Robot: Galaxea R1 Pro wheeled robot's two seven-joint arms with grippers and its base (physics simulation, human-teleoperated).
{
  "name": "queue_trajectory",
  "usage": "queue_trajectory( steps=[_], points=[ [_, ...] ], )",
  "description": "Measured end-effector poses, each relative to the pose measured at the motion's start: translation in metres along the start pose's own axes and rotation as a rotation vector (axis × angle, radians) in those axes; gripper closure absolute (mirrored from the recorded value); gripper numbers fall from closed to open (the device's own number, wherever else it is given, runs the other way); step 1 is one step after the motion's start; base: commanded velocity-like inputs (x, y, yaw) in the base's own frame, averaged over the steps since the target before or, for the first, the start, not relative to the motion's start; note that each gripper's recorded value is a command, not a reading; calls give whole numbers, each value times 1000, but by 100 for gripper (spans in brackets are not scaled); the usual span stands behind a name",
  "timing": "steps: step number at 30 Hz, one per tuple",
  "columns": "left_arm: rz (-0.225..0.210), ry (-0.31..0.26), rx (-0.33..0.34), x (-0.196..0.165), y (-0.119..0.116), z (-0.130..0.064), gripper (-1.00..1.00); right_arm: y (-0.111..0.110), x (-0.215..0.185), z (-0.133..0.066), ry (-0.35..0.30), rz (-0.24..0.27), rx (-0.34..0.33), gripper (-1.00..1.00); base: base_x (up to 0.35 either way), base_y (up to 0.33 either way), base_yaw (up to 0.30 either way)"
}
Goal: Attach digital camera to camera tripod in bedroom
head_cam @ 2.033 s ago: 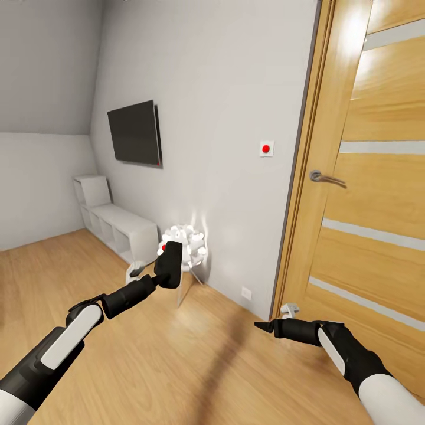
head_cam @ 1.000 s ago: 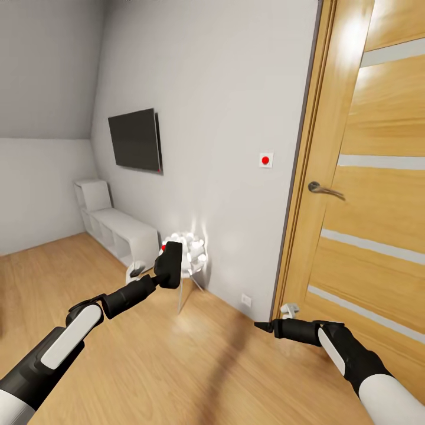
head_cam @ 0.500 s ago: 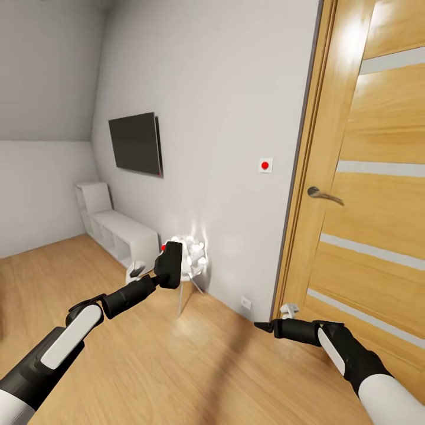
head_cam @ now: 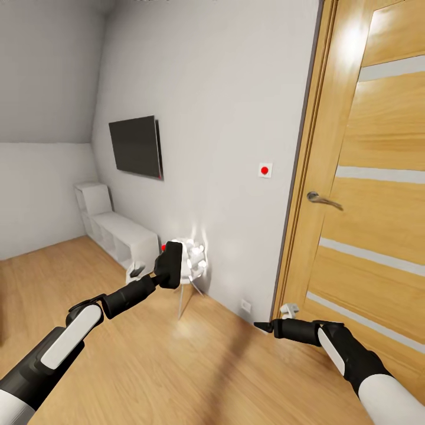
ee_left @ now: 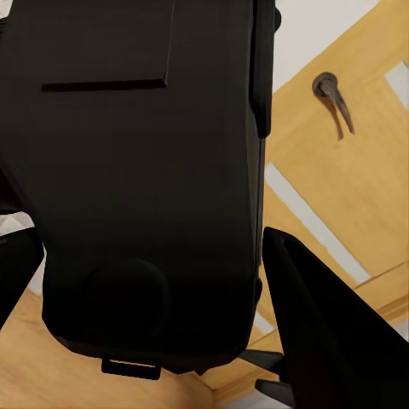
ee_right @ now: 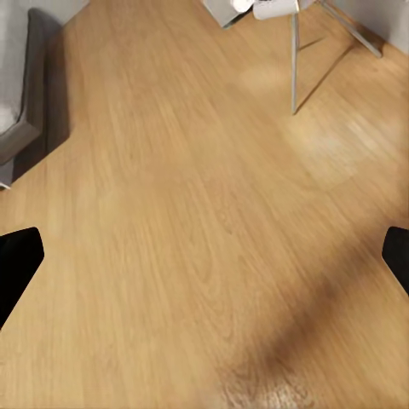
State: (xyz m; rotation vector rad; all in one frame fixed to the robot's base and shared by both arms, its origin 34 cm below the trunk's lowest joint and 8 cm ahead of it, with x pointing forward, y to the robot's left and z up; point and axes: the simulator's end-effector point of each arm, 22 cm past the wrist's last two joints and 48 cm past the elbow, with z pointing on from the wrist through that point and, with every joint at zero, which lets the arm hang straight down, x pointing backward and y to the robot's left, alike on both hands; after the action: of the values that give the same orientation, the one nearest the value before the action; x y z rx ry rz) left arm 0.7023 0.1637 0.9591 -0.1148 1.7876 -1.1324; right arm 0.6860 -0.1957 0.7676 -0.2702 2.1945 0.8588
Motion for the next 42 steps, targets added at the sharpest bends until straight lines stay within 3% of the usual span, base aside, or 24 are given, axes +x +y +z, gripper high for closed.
queue_trajectory(
  steps=[26,42],
  points=[
    [-21,9,-29,-26,-15,-3,100,21,-32,-21,1,0,0,-100,0,0,0],
    [-18,7,-28,-27,-16,-3,100,21,-32,-21,1,1,0,-100,0,0,0]
  ],
)
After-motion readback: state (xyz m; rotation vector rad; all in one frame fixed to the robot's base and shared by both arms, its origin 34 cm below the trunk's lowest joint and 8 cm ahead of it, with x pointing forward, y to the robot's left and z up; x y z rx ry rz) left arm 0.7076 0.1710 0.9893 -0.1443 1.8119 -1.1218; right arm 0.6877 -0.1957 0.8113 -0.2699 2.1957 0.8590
